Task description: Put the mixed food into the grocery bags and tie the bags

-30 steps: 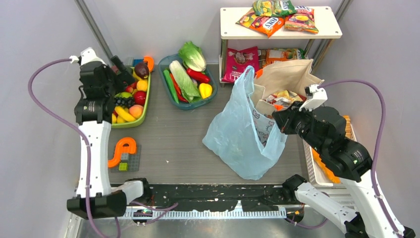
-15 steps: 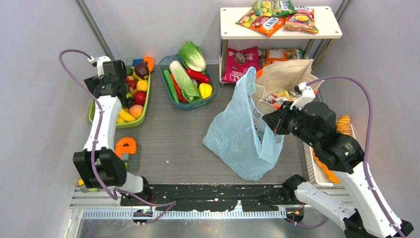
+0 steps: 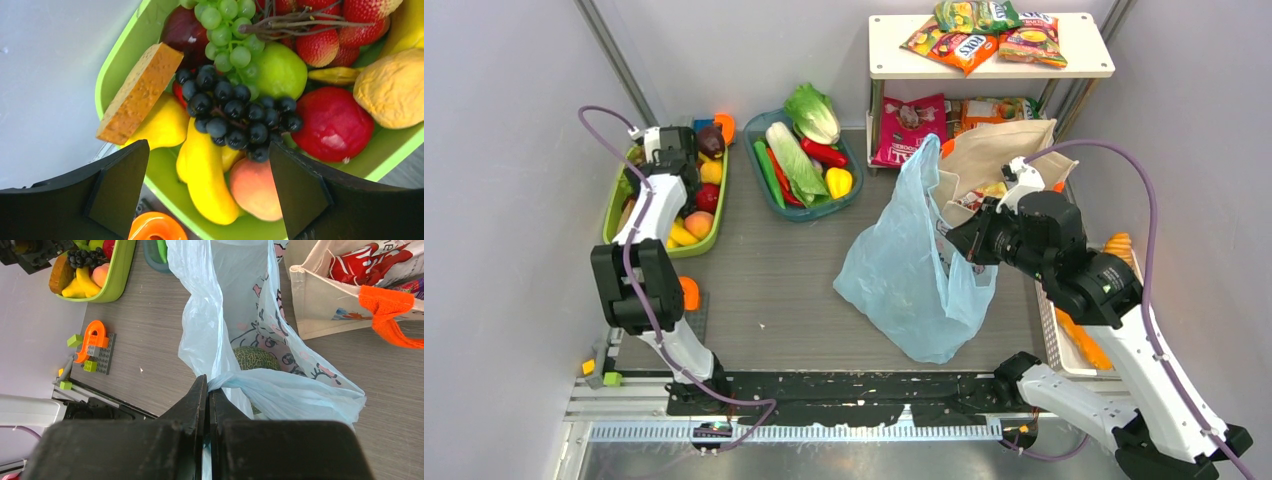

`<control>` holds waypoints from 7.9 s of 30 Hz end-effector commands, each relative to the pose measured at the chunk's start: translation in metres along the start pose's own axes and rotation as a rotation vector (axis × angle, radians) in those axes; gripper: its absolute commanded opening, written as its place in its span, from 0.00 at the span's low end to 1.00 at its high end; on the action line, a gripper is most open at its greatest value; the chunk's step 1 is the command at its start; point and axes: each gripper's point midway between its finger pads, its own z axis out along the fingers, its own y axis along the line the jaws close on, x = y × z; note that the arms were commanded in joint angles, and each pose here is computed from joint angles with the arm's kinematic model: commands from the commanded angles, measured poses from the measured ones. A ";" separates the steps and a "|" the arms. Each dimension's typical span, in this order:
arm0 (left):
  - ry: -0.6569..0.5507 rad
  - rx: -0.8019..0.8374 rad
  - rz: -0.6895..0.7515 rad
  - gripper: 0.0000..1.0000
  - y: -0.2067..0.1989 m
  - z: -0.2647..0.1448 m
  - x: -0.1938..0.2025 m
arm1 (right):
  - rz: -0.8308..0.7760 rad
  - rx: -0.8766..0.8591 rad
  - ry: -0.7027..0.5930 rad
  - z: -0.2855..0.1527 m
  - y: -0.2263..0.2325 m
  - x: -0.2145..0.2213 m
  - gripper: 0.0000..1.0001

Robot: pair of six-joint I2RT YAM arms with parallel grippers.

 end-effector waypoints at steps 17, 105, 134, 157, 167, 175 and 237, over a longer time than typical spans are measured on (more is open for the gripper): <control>0.062 -0.020 -0.240 0.86 -0.021 0.063 -0.003 | 0.021 -0.013 -0.043 0.006 0.011 -0.021 0.05; -0.381 1.964 0.937 0.00 -0.218 -0.562 0.274 | 0.074 0.078 -0.516 -0.100 -0.047 -0.045 0.05; -0.603 1.871 1.460 0.08 -0.248 -0.562 0.290 | 0.041 0.047 -0.463 -0.090 -0.036 -0.045 0.05; -0.771 1.448 0.954 0.88 -0.212 -0.563 0.126 | 0.045 0.071 -0.454 -0.085 -0.042 -0.041 0.05; -0.700 1.477 0.966 0.86 -0.263 -0.553 0.122 | 0.056 0.062 -0.459 -0.086 -0.039 -0.044 0.05; -0.606 1.523 1.054 0.70 -0.297 -0.543 0.156 | 0.061 0.069 -0.461 -0.086 -0.039 -0.045 0.05; -0.150 0.916 0.108 0.98 -0.237 -0.235 -0.036 | -0.019 0.196 -0.451 -0.076 -0.052 -0.059 0.05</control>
